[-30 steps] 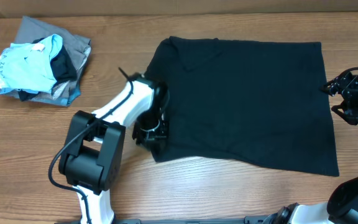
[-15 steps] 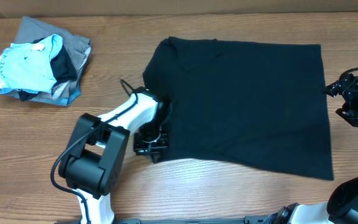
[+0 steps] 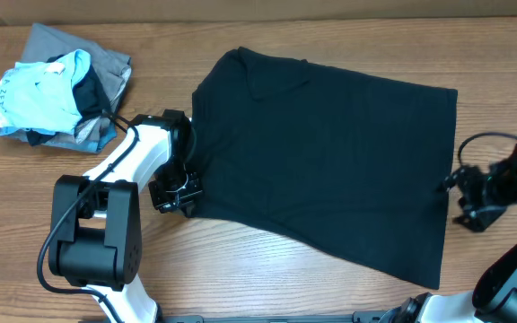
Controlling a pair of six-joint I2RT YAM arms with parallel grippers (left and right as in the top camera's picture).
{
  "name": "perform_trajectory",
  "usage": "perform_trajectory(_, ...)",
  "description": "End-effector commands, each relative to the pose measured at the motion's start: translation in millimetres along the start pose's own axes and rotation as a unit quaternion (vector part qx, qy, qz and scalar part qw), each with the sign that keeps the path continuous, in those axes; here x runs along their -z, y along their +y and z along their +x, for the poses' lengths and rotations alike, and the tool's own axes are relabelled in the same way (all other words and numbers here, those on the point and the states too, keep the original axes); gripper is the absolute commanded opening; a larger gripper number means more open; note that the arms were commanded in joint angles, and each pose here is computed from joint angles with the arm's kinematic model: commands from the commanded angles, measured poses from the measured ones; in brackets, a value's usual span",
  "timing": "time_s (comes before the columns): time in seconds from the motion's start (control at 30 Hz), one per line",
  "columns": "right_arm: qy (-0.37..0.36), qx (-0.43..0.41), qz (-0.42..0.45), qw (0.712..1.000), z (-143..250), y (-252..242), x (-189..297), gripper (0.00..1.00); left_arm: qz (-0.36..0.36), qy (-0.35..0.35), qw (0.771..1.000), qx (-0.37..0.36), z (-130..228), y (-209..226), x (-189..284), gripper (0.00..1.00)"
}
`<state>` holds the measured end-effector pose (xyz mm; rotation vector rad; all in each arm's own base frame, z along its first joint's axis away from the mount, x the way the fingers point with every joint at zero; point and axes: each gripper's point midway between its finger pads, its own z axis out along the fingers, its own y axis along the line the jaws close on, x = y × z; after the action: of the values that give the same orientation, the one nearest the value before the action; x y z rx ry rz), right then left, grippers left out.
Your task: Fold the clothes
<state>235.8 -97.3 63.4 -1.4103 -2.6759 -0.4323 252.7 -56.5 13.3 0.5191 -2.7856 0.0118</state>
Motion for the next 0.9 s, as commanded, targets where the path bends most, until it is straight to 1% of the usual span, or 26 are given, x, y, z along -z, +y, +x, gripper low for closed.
perform_trajectory(0.0, 0.020, -0.010, 0.014, 1.000, 13.7, -13.1, -16.6, 0.73, -0.003, -0.013, 1.000, -0.005, -1.1, 2.3, 4.9, 0.08)
perform_trajectory(0.13, -0.018, -0.006, -0.008, 1.000, -3.8, -7.0, -26.5, 0.73, -0.001, -0.016, 1.000, -0.005, -2.7, 1.3, 5.0, 0.09)
perform_trajectory(0.17, -0.031, 0.001, -0.023, 0.999, -10.3, -0.2, -26.2, 0.69, -0.001, -0.016, 1.000, -0.006, -2.8, 1.3, 5.0, 0.09)
perform_trajectory(0.23, -0.053, 0.015, -0.061, 0.997, -22.3, 16.5, -24.1, 0.47, 0.000, -0.018, 1.000, -0.006, -3.5, 0.8, 5.0, 0.10)
perform_trajectory(0.27, -0.073, 0.024, -0.092, 0.993, -32.8, 30.0, -21.0, 0.27, 0.001, -0.019, 1.000, -0.006, -4.3, 0.3, 5.0, 0.10)
perform_trajectory(0.33, -0.101, 0.032, -0.120, 0.987, -46.1, 45.3, -16.6, 0.09, 0.001, -0.020, 1.000, -0.007, -4.4, -0.3, 5.0, 0.11)
perform_trajectory(0.37, -0.118, 0.035, -0.129, 0.984, -53.5, 52.9, -14.7, 0.06, 0.002, -0.020, 1.000, -0.007, -4.4, -0.5, 5.0, 0.11)
perform_trajectory(0.47, -0.133, 0.056, -0.136, 0.980, -58.1, 72.5, -19.9, 0.06, 0.008, -0.015, 1.000, -0.013, -2.7, -2.9, 4.9, 0.11)
perform_trajectory(0.63, -0.140, 0.019, -0.082, 0.987, -64.6, 74.1, -50.3, 0.06, 0.018, -0.011, 1.000, -0.015, -1.3, -6.2, 5.0, 0.14)
perform_trajectory(0.7, -0.137, 0.002, -0.074, 0.988, -67.5, 75.5, -63.3, 0.05, 0.018, -0.011, 1.000, -0.016, -1.3, -6.2, 5.0, 0.15)
perform_trajectory(0.77, -0.135, -0.021, -0.079, 0.988, -73.3, 80.5, -78.2, 0.05, 0.019, -0.012, 1.000, -0.016, -1.6, -6.8, 5.0, 0.19)
perform_trajectory(0.87, -0.142, -0.059, -0.096, 0.983, -87.3, 88.7, -95.7, 0.04, 0.020, -0.013, 1.000, -0.016, -2.1, -7.3, 5.0, 0.27)
